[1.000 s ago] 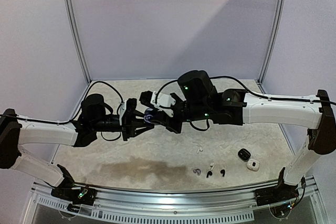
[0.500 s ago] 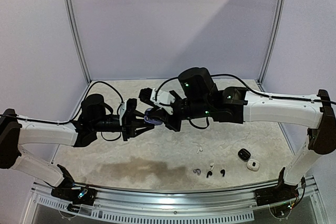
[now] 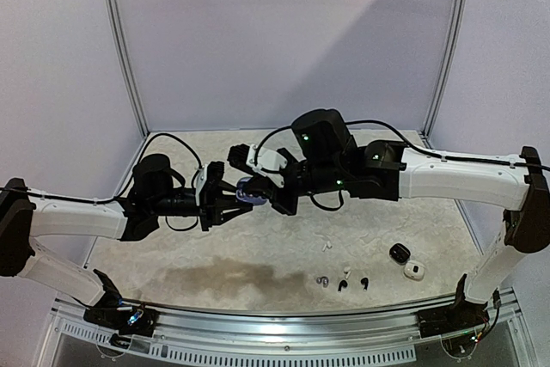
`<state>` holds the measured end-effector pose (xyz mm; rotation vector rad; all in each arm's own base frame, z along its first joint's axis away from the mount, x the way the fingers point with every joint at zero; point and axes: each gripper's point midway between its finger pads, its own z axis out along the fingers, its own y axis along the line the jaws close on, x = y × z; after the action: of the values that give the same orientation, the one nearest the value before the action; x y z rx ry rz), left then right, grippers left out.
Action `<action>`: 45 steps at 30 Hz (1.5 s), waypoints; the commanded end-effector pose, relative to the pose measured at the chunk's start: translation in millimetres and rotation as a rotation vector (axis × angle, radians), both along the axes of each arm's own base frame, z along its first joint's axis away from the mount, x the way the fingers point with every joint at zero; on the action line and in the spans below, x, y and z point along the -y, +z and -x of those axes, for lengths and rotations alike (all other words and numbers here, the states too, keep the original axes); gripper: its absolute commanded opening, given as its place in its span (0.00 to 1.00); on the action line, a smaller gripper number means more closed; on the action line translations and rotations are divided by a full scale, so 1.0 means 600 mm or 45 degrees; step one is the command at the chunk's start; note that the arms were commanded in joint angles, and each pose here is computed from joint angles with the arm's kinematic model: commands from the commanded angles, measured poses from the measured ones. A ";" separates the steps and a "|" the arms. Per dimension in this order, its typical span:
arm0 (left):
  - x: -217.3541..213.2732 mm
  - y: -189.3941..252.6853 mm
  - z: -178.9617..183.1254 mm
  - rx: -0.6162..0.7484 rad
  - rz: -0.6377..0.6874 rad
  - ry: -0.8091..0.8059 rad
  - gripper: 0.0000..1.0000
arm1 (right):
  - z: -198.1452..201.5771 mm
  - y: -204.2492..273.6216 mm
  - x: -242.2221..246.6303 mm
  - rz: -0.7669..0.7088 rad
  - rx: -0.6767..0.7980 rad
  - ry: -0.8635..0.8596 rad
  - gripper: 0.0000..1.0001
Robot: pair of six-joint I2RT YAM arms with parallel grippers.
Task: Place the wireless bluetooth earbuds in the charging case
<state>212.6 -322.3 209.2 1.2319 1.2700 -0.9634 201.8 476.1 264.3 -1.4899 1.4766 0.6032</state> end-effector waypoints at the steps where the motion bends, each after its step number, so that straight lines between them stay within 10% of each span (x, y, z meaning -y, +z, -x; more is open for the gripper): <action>1: 0.005 0.010 0.012 0.028 0.017 -0.025 0.00 | 0.000 0.014 0.002 -0.005 -0.003 0.012 0.00; 16: 0.005 0.006 0.003 0.009 0.001 0.006 0.00 | -0.014 0.101 0.019 -0.199 0.112 -0.077 0.00; 45: 0.006 0.011 0.000 -0.025 0.020 0.020 0.00 | -0.028 0.009 0.008 -0.125 -0.007 -0.090 0.00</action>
<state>218.9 -321.1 208.3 1.1922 1.3117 -0.9546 211.2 472.0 287.6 -1.3519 1.4371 0.6471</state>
